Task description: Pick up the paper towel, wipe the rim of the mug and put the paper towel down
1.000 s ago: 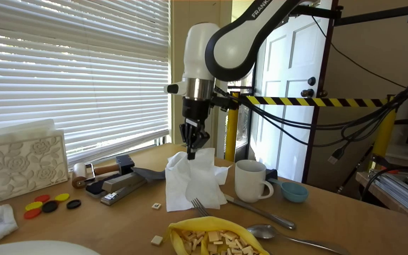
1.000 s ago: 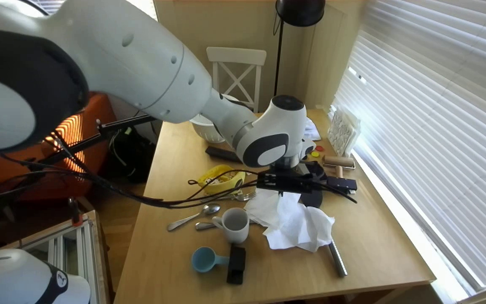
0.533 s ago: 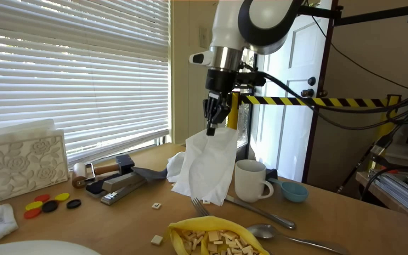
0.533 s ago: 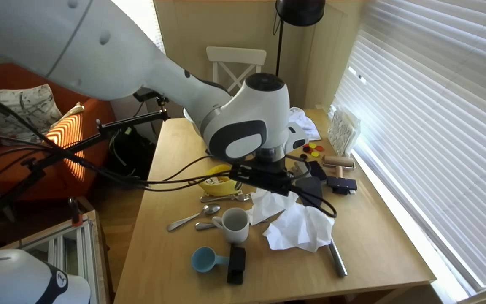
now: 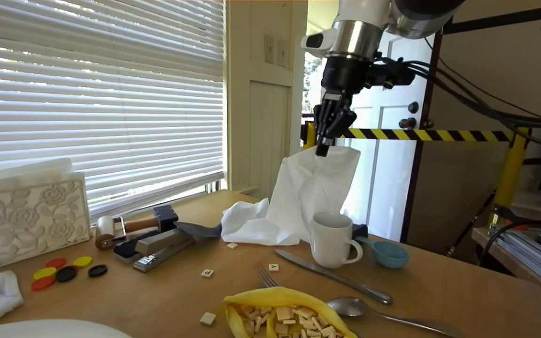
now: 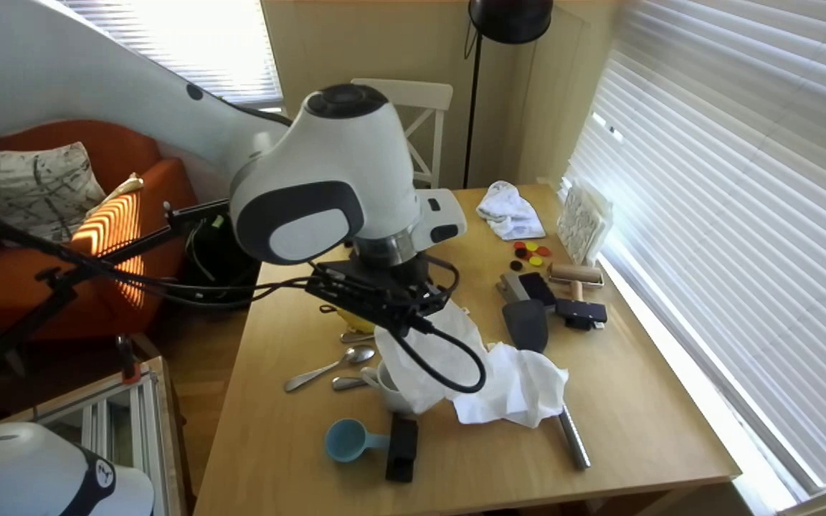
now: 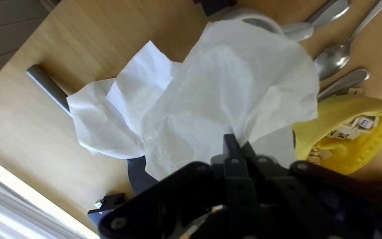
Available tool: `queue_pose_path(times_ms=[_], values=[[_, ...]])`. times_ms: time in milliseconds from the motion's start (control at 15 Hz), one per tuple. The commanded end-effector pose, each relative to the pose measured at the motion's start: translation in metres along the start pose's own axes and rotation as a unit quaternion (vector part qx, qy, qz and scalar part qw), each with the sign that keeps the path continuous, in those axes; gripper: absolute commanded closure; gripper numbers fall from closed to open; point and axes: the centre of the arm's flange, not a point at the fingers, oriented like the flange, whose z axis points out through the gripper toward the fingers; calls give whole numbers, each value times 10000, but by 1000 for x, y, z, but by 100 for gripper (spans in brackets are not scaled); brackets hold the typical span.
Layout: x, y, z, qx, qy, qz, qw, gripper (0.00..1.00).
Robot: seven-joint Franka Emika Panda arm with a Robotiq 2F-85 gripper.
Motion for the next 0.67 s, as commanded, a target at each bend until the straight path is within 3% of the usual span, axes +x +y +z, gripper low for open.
queue_pose_path(times_ms=[0, 600], values=[[-30, -28, -23, 5, -238, -68, 9997, 100], [-11, -10, 65, 469, -380, -565, 9966, 100]])
